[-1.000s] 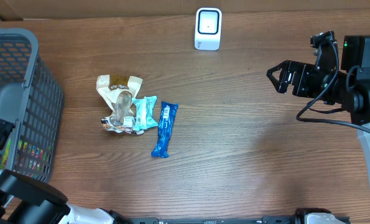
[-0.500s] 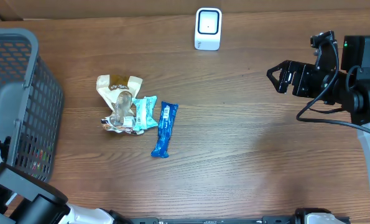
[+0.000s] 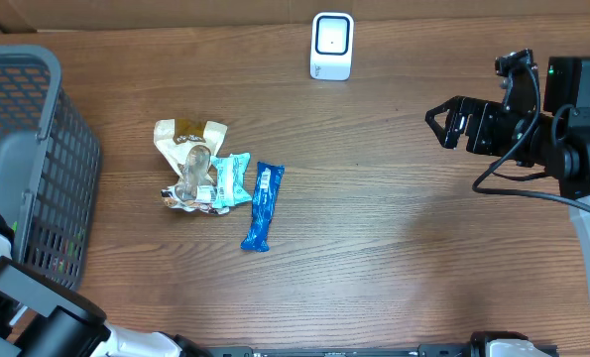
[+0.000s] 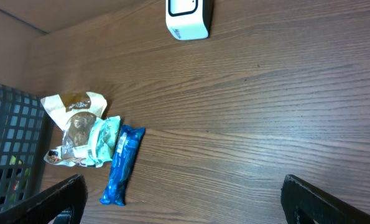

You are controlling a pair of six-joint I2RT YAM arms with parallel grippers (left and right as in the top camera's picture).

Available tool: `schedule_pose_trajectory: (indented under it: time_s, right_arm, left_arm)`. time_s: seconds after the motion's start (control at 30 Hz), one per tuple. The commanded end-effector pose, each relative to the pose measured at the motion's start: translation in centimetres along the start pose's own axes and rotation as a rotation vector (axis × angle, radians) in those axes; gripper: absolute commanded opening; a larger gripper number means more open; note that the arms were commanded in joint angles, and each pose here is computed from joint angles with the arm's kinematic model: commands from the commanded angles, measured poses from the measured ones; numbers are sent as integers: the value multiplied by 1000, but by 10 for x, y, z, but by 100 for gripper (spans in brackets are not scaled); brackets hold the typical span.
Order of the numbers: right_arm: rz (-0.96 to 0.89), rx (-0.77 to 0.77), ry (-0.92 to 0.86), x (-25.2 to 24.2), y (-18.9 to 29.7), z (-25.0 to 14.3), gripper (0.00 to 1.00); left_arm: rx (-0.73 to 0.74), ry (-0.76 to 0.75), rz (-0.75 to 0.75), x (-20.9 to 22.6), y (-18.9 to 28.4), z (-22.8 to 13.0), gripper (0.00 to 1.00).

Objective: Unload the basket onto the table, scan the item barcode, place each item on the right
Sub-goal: 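Reach the left gripper into the basket and grasp the green Haribo bag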

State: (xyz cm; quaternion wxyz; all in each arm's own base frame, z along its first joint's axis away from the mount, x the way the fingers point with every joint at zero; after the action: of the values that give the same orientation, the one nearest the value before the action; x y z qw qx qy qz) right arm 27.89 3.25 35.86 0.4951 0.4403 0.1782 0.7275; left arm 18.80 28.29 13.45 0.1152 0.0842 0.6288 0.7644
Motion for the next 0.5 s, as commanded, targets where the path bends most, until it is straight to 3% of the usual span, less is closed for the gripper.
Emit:
schedule_pose_trajectory:
  time_s: [0.0, 0.27, 0.47]
  right_arm:
    - [11, -16, 12, 4, 4, 4, 100]
    - [10, -14, 11, 4, 4, 3, 100]
    - [10, -13, 10, 4, 4, 3, 100]
  left_arm:
    - [101, -15, 20, -1, -29, -12, 77]
    - [119, -15, 16, -2, -33, -11, 21]
    - [117, -12, -39, -10, -9, 7, 6]
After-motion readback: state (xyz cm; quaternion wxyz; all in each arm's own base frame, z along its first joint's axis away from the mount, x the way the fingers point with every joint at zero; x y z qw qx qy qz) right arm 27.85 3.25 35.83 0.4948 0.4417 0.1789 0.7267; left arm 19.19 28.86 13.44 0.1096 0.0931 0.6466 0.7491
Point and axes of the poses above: each gripper's point midway between its finger pads, its own y axis back along the fingers, its own x axis along the line the jaws close on, z = x × y, the point moved 10 cm from there along y, back along the fingers
